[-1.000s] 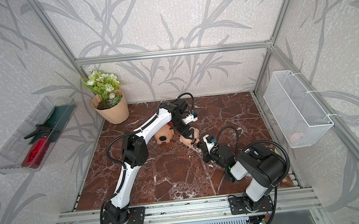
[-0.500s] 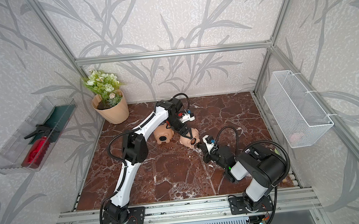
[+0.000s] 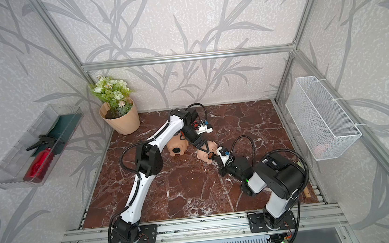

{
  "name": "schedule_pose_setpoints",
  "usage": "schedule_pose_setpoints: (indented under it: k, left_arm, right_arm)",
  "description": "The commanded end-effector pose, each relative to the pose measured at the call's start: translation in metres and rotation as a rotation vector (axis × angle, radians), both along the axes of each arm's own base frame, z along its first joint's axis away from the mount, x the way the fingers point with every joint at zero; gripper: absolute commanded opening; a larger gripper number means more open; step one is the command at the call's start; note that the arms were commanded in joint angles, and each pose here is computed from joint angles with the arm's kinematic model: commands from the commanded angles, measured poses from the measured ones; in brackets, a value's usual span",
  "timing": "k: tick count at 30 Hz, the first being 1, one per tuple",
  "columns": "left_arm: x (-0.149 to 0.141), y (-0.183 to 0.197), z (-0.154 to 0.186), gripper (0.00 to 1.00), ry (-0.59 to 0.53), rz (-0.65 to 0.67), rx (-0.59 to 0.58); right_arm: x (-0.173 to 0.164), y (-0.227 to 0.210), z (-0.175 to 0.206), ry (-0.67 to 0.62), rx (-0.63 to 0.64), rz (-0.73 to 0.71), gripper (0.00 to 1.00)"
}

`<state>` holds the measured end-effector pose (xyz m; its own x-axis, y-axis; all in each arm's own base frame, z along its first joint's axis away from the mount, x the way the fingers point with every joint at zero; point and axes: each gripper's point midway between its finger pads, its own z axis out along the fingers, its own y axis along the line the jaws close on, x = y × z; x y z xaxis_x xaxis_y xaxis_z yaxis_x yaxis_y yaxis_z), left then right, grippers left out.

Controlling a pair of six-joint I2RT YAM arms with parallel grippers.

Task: Close piggy banks
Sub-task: Insert the knob into the piggy bank.

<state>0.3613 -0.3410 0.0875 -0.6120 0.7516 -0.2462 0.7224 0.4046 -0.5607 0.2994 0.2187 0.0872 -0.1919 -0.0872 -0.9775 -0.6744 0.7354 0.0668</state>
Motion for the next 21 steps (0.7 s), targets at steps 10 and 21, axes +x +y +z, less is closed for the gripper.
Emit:
schedule_pose_setpoints:
  k: [10, 21]
  left_arm:
    - [-0.024, 0.005, -0.002, 0.86, 0.087, -0.091, -0.016]
    - [-0.018, 0.003, -0.002, 0.86, 0.063, -0.077, -0.013]
  right_arm:
    - [0.003, 0.008, 0.014, -0.091, -0.014, 0.046, 0.0]
    - [-0.005, 0.013, 0.001, -0.082, -0.058, 0.066, 0.0]
